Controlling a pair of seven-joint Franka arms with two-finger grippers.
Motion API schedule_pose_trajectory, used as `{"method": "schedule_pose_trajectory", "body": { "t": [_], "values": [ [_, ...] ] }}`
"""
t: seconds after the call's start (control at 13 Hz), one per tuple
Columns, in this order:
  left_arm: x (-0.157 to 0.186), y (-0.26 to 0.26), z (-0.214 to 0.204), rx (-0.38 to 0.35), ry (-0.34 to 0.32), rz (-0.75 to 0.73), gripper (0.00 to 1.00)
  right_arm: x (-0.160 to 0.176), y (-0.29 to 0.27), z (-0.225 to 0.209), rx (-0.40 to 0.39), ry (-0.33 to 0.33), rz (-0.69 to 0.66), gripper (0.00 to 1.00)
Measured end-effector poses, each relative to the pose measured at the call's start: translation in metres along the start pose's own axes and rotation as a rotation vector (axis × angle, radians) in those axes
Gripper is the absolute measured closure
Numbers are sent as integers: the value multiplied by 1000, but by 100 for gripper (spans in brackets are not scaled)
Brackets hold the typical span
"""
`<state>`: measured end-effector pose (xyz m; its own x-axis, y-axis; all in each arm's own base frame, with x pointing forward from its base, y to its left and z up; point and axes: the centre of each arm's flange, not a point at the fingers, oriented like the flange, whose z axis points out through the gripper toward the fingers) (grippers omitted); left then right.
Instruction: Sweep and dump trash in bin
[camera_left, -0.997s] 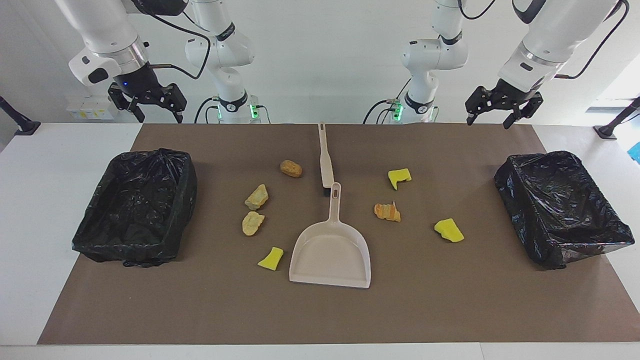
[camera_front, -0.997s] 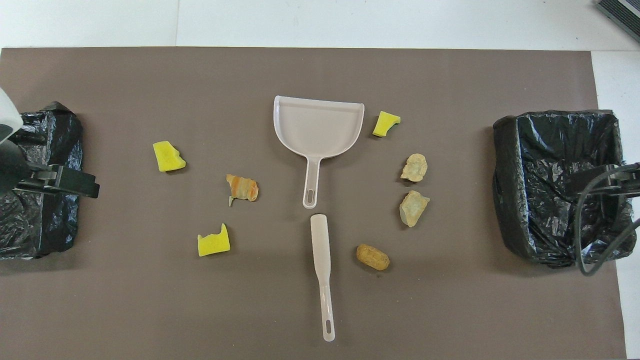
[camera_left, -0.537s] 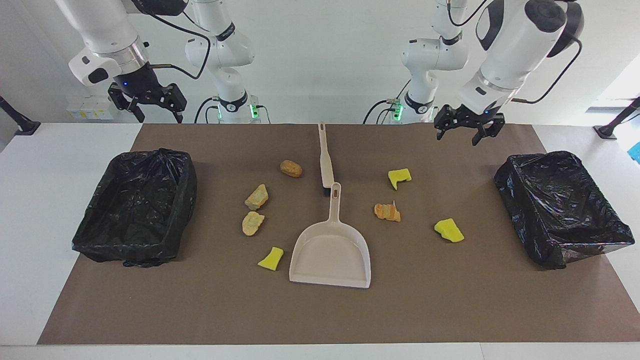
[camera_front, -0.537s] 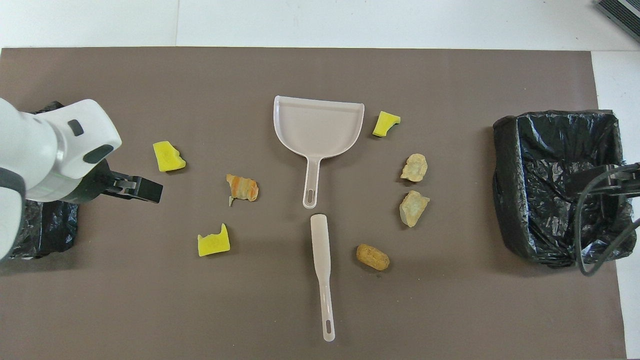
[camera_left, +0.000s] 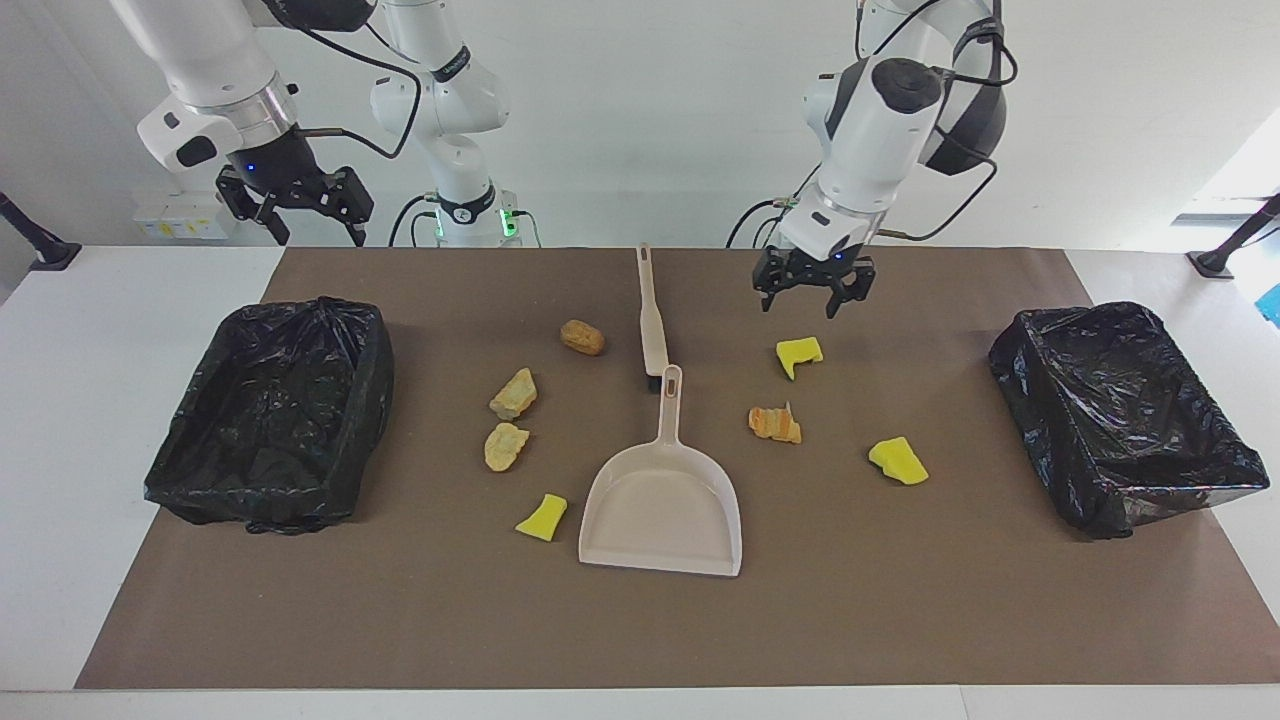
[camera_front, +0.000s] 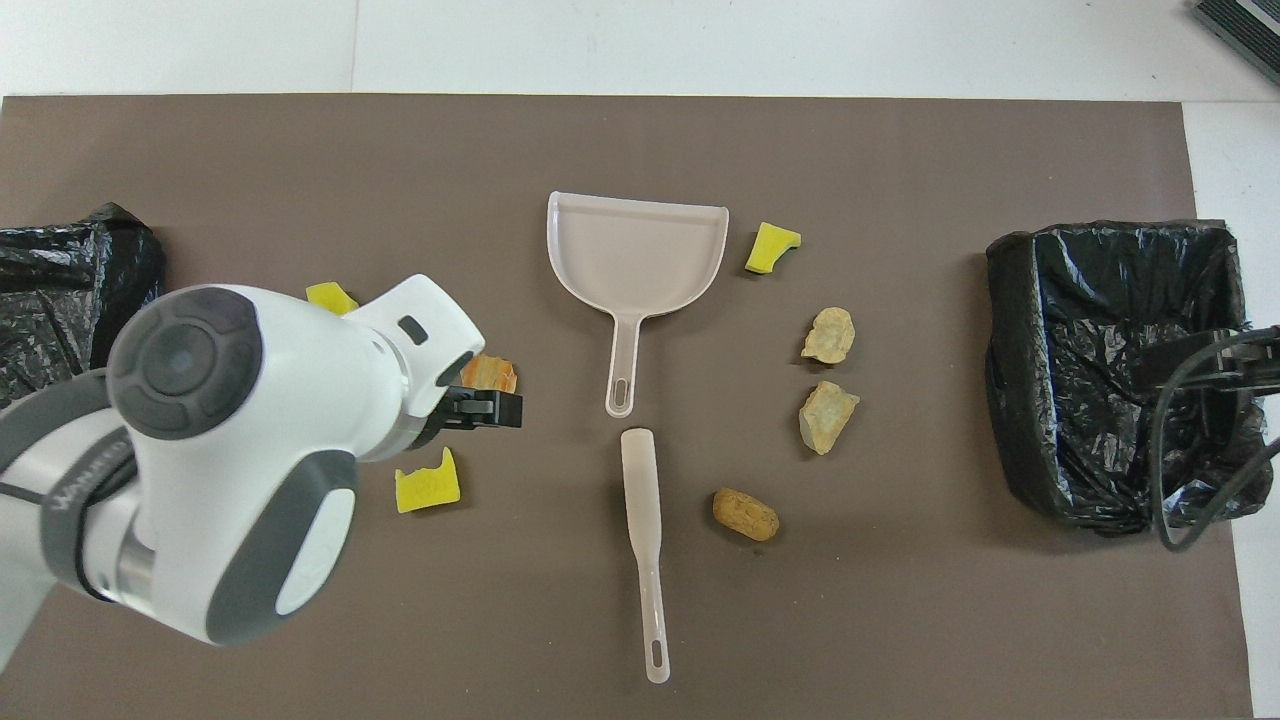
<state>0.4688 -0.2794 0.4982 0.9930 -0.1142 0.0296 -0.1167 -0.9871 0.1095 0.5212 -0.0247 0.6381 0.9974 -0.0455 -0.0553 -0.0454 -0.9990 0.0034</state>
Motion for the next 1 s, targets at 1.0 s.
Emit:
{"method": "schedule_pose_trajectory", "body": {
  "t": [1.0],
  "values": [
    [-180, 151, 145, 10, 7, 106, 0, -11, -45, 23, -9, -45, 6, 0]
  ]
}}
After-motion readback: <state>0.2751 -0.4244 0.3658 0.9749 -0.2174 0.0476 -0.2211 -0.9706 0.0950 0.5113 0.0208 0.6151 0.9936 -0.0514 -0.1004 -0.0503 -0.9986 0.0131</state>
